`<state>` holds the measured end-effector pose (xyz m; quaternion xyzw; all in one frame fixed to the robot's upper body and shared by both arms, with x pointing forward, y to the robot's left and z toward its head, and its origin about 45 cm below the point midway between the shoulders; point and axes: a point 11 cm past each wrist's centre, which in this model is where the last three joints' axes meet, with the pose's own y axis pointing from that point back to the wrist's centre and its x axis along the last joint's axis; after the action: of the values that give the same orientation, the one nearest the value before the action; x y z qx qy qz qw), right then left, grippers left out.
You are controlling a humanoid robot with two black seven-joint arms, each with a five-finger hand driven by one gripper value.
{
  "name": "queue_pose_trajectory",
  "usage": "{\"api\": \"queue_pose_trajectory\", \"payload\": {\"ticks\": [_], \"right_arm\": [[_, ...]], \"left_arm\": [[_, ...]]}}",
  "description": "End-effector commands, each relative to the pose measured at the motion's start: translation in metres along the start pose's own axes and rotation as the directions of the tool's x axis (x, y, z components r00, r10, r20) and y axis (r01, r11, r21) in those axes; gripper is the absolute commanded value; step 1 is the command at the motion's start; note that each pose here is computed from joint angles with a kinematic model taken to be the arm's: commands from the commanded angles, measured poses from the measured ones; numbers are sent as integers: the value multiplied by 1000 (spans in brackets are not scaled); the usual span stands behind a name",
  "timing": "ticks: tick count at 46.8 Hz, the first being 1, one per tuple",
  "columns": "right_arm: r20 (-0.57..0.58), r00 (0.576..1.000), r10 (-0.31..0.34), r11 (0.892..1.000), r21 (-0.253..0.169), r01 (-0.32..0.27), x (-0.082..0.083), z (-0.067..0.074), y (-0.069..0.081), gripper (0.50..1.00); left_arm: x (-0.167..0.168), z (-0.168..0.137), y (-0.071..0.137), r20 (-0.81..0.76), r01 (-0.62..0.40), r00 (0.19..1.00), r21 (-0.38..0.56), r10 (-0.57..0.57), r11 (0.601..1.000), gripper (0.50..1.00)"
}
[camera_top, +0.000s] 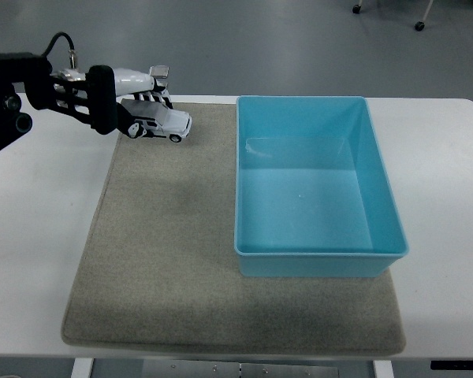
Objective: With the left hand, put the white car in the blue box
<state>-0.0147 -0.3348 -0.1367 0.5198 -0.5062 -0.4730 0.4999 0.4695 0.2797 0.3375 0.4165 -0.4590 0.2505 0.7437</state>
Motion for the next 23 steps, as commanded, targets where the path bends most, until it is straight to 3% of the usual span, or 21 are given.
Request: {"api": "queue_pose_trajectory", "payload": {"ticks": [1, 7, 9, 13, 23], "right_arm": [[-1, 1000, 0, 1000, -1, 0, 0, 0, 0, 936], [-1, 1000, 0, 1000, -1, 0, 0, 0, 0, 936], [-1, 1000, 0, 1000, 1, 0, 0, 0, 0, 936], [-1, 1000, 0, 1000, -1, 0, 0, 0, 0, 936], [1, 1000, 0, 1000, 0, 0, 0, 0, 0, 936]], "left_arm": [[32, 17, 2, 7, -18, 1000, -37, 19, 999, 500], [69, 41, 3, 52, -36, 998, -73, 40, 997, 500], [71, 56, -5, 66, -23, 997, -105, 30, 994, 500], [60, 97, -33, 78, 16, 997, -193, -1, 981, 500], [23, 169, -78, 136, 114, 988, -308, -74, 945, 500]]}}
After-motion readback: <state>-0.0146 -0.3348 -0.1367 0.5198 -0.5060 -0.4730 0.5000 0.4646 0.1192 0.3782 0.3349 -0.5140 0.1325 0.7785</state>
